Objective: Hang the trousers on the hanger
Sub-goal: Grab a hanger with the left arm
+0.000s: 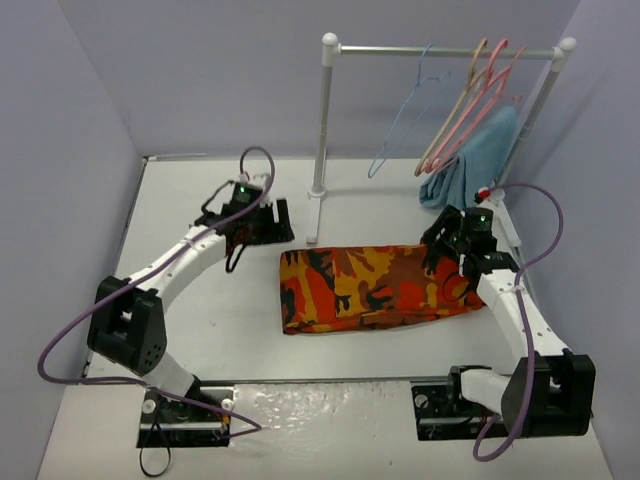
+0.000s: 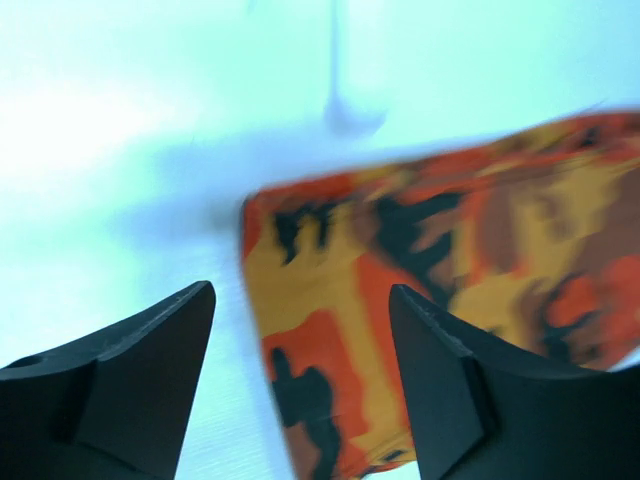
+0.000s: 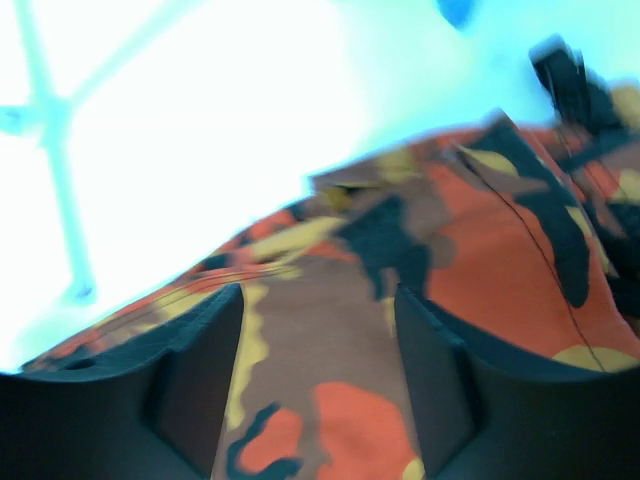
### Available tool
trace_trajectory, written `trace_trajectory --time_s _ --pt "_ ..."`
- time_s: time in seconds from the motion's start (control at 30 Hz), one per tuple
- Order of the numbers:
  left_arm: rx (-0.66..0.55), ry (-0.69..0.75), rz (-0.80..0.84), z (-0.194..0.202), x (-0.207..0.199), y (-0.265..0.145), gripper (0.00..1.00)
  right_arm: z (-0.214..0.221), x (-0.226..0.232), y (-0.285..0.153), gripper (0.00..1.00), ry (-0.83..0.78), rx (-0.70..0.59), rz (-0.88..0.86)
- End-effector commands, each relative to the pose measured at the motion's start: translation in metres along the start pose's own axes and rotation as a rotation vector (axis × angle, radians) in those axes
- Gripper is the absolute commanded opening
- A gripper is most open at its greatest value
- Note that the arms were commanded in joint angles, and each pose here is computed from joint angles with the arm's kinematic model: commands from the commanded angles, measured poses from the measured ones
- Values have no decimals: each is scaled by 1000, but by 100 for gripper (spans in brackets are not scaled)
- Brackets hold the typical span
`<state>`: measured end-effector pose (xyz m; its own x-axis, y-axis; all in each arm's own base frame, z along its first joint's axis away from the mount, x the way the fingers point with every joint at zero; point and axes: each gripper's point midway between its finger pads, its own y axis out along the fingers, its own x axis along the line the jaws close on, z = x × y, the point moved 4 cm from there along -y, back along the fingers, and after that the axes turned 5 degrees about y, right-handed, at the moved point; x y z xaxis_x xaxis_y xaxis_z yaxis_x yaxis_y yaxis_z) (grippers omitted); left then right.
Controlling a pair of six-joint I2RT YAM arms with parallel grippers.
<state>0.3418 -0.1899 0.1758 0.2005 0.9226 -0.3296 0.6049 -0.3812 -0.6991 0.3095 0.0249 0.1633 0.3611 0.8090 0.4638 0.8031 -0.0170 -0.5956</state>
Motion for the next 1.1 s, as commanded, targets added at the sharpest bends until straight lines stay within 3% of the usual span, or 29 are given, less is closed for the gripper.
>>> trace_trajectory --time_s 0.0,0.2,0.57,0.77,1.07 --pt "-303 197 141 -96 -58 -79 78 -17 4 -36 66 -95 -64 49" --pt "-546 398 292 -164 -138 -124 79 -14 7 -58 70 -143 -71 -12" --pt "-733 527 381 -215 -236 -92 75 -2 14 -69 71 -179 -20 -102" --pt "-765 514 376 -221 -254 -53 67 4 13 -69 71 -170 -2 -114" --pt "-771 514 398 -219 -262 -34 54 8 11 -72 71 -164 4 -117"
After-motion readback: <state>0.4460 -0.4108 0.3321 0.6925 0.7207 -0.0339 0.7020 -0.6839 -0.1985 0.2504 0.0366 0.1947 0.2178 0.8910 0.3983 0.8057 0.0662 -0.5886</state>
